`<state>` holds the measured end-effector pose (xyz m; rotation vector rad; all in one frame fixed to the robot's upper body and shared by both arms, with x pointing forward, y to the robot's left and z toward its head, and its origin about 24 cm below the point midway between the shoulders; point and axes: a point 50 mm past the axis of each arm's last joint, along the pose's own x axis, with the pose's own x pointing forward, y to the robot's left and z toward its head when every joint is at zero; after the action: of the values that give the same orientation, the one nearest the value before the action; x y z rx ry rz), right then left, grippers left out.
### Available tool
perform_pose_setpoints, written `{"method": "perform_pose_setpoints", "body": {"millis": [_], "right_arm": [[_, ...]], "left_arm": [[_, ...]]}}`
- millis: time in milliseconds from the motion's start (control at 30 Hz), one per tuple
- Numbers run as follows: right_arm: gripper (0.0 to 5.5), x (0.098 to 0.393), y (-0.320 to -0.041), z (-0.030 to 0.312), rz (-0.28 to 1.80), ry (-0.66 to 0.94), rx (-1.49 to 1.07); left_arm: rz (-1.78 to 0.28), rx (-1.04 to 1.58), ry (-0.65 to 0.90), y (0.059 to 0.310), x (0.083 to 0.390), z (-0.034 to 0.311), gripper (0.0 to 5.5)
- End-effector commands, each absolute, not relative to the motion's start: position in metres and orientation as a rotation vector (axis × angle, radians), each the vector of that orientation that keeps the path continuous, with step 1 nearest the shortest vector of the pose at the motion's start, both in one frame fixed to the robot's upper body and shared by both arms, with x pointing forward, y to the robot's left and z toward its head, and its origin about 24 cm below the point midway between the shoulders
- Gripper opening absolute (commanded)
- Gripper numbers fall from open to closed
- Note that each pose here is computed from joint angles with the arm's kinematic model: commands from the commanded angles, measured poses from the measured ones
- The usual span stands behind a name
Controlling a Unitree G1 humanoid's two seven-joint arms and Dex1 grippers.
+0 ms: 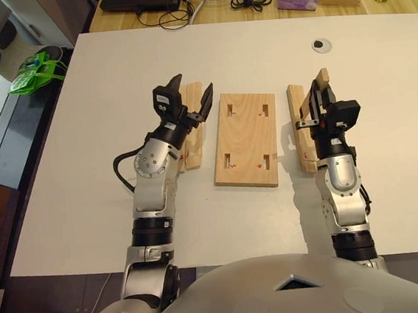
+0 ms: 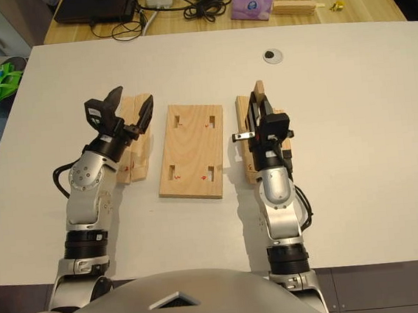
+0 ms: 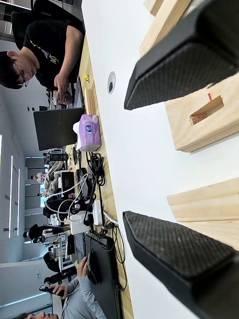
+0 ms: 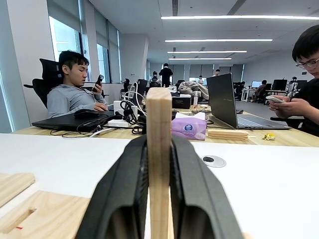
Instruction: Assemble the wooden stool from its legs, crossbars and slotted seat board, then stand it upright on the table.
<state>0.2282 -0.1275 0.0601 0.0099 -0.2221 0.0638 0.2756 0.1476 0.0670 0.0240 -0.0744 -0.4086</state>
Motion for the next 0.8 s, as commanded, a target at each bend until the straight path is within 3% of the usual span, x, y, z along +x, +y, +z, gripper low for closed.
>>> {"method": "perform_pose_setpoints", "body": {"millis": [33, 533, 800], "right_arm": [[0.38, 0.226, -0.129, 0.056, 0.053, -0.205, 0.007], [0.38, 0.227, -0.136, 0.037, 0.016, -0.153, -0.005], [0.38, 0.226, -0.136, 0.018, 0.045, -0.012, 0.152]], "left_arm": [[-0.402, 0.029, -0.072, 0.148, 0.274, 0.066, 3.77], [-0.406, 0.029, -0.071, 0.148, 0.274, 0.067, 3.77], [-0.402, 0.030, -0.070, 0.149, 0.275, 0.067, 3.77]]}}
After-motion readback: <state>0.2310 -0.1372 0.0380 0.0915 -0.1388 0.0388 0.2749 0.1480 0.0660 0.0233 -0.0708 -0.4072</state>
